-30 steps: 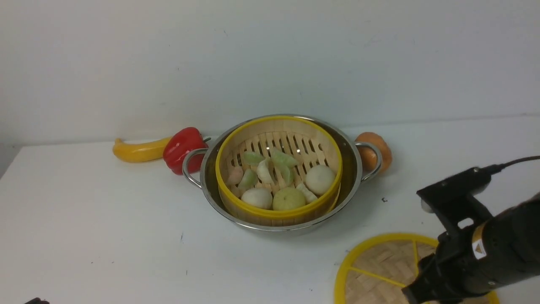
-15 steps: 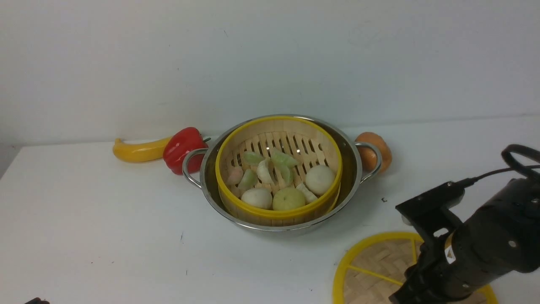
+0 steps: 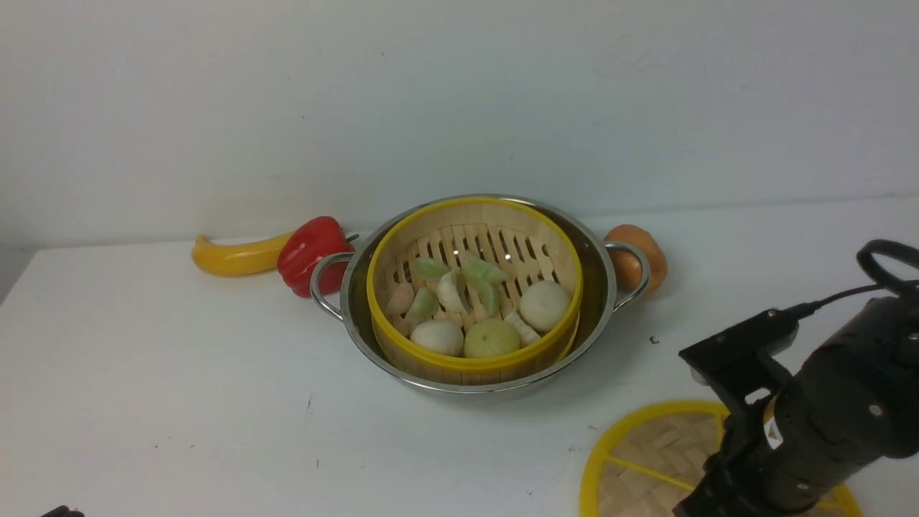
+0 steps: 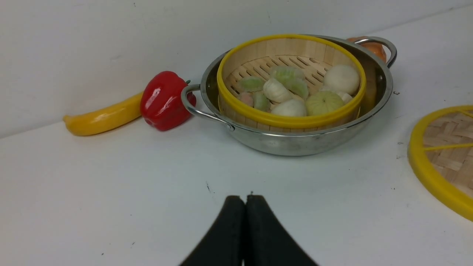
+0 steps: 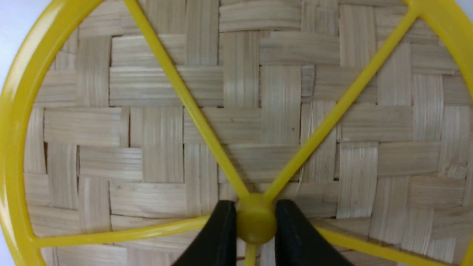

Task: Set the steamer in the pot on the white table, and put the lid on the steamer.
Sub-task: 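Move the gripper down to the bamboo steamer lid and grasp its center knob, then place the bamboo steamer lid onto the steamer basket in the pot with the right gripper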

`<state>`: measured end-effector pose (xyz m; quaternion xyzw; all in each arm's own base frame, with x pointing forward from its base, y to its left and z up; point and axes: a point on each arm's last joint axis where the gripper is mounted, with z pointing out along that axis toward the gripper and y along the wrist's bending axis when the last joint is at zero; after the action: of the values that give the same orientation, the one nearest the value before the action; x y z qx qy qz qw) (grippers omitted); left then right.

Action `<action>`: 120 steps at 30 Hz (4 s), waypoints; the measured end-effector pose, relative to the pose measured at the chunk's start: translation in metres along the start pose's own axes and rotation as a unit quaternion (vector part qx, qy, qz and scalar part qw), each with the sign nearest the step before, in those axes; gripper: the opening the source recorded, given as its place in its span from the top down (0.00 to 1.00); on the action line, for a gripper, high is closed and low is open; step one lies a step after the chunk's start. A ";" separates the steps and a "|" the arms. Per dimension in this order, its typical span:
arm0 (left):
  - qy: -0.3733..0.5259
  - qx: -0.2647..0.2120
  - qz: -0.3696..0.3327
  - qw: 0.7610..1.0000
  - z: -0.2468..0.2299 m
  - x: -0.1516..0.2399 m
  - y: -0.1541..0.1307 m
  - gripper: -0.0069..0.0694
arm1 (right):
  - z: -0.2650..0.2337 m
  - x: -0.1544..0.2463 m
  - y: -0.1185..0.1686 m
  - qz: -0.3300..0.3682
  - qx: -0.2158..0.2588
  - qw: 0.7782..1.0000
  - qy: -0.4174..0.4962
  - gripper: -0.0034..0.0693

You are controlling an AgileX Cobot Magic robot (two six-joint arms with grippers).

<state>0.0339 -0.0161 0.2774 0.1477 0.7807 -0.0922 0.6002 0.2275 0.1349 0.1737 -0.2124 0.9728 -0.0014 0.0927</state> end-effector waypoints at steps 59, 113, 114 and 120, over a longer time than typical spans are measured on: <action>-0.001 0.000 0.002 1.000 0.000 0.000 0.000 0.91 | -0.040 -0.243 0.056 -0.109 -0.058 0.984 -0.130 0.76; -0.001 0.000 0.002 1.000 0.000 0.000 0.000 0.91 | -0.016 -0.254 0.062 -0.128 -0.057 0.979 -0.145 0.76; -0.001 0.000 0.002 1.000 0.000 0.000 0.000 0.91 | -0.016 -0.254 0.062 -0.128 -0.057 0.979 -0.145 0.76; -0.001 0.000 0.002 1.000 0.000 0.000 0.000 0.91 | -0.016 -0.254 0.062 -0.128 -0.057 0.979 -0.145 0.76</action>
<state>0.0340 -0.0160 0.2776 0.1489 0.7799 -0.0909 0.6011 0.4262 0.2955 0.2330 -0.3383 0.9121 0.0731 0.2197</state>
